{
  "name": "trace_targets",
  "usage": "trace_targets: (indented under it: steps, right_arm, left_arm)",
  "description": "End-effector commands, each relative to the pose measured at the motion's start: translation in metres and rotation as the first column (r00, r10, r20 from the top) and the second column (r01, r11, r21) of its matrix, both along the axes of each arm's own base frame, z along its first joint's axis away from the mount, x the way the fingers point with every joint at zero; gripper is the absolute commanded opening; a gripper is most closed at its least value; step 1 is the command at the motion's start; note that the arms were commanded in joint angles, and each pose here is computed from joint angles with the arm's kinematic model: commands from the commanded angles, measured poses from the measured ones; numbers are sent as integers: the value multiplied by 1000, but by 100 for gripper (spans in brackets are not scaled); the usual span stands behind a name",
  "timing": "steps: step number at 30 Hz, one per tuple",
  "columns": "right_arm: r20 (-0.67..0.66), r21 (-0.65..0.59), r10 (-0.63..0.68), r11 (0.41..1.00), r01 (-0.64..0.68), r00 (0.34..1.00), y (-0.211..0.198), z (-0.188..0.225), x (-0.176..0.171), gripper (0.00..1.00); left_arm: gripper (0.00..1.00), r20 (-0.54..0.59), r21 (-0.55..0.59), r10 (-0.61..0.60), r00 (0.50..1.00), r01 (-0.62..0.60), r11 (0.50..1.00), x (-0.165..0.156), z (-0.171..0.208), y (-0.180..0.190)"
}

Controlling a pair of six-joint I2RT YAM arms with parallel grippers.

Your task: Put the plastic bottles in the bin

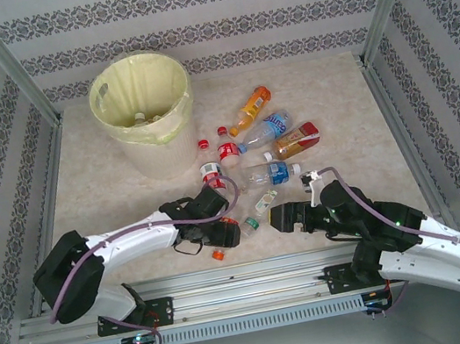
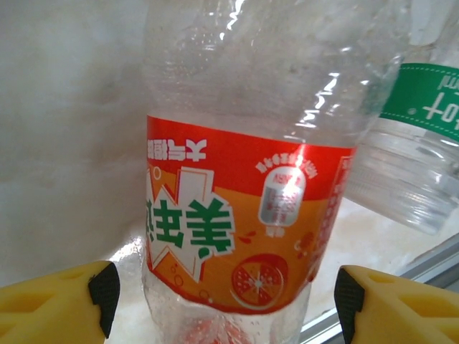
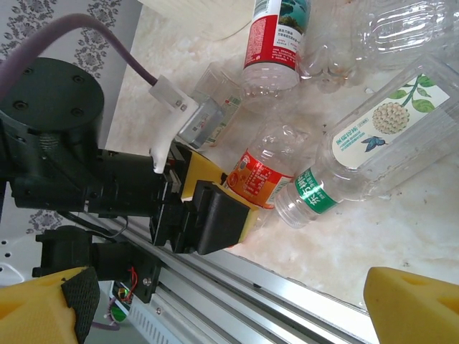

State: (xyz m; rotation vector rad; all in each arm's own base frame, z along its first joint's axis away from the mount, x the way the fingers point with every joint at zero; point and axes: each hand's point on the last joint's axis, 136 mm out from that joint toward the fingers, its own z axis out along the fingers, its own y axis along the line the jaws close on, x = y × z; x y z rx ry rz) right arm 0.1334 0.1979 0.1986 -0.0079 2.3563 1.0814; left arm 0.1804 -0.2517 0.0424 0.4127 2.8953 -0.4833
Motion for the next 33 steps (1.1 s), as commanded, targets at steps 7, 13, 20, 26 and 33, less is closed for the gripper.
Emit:
trace_targets:
  steps: [7, 13, 20, 26, 33]
  right_arm:
    - [46, 16, -10, 1000, 9, 999, 0, 10, 3, 95]
    - [45, 6, -15, 1000, 15, 999, -1, 7, 4, 95]
    - [57, 6, -19, 1000, 19, 998, -2, 9, 5, 95]
    - [113, 21, 3, 1000, -6, 994, 0, 23, 6, 95]
    - [281, 44, 27, 998, -41, 959, -1, 78, 11, 96]
  left_arm:
    - [76, -18, 26, -14, 1000, 14, 1000, 0, -19, -6]
    - [70, -20, 35, -15, 1000, 15, 999, 3, -23, -8]
    - [57, -8, 32, -6, 1000, 7, 999, 4, -16, -7]
    - [50, 40, -5, -15, 999, 15, 1000, 9, 13, -9]
    - [50, 134, -66, -40, 990, 49, 997, 19, 73, -12]
